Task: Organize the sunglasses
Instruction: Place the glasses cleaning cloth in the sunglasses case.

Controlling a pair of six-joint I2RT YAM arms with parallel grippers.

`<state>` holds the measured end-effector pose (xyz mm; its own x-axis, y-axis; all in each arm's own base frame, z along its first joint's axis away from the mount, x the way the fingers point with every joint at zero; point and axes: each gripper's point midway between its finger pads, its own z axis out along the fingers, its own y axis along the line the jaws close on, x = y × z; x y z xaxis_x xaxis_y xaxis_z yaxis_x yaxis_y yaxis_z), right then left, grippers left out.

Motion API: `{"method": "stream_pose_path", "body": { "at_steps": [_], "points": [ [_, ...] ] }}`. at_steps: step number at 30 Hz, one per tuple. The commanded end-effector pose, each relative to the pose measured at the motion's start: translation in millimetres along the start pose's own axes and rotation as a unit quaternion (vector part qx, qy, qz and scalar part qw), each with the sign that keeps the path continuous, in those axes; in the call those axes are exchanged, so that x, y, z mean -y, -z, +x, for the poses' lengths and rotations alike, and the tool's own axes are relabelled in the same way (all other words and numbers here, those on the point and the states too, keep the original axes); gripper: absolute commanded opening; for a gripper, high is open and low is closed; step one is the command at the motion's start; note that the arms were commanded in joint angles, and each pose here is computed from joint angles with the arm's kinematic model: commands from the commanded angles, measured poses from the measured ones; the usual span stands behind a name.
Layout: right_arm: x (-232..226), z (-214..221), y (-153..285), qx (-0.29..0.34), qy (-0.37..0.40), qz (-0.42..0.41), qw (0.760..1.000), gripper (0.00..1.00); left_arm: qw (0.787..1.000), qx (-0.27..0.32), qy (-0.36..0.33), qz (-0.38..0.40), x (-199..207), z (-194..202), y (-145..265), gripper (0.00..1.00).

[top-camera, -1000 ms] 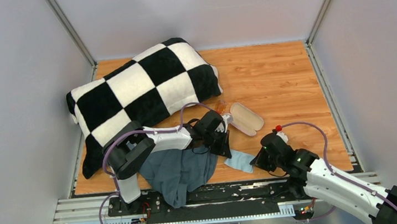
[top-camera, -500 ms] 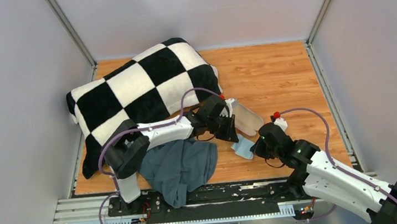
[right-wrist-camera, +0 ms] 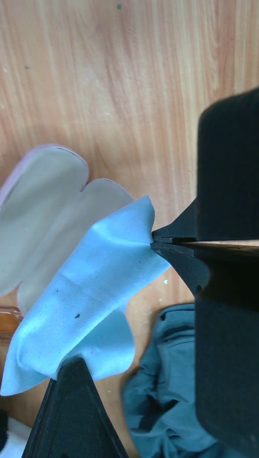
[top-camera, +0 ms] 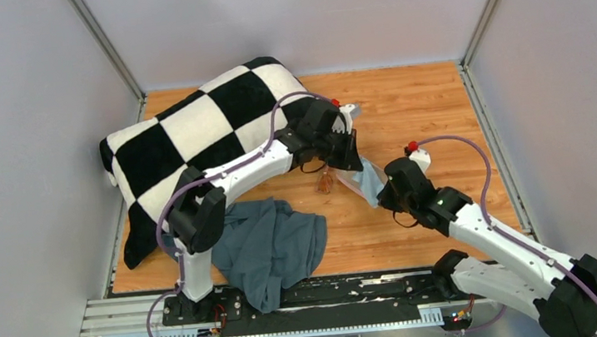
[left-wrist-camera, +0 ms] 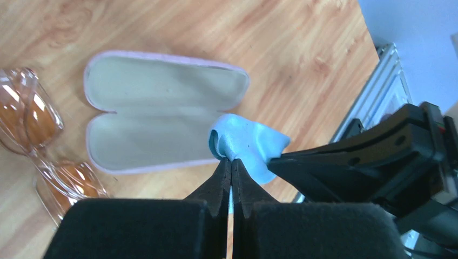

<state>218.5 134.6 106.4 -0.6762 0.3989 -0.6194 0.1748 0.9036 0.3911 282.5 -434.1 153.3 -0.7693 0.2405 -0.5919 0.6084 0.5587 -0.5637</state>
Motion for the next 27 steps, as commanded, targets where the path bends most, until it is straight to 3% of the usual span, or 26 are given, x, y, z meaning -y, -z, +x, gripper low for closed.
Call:
{"method": "stream_pose_path", "body": {
  "at_steps": [1,11,27],
  "points": [
    [-5,-26,-11,0.021,0.005,0.001,1.0,0.0,0.999,-0.036,-0.005,-0.016,-22,1,-12,0.0],
    [-1,-20,-41,-0.014,0.008,0.011,1.0,0.0,0.997,-0.048,-0.008,-0.052,-57,-9,-30,0.0],
    [15,2,-62,-0.058,0.025,0.032,0.997,0.0,0.99,-0.101,-0.004,-0.098,-98,30,-41,0.0]
  ]
}}
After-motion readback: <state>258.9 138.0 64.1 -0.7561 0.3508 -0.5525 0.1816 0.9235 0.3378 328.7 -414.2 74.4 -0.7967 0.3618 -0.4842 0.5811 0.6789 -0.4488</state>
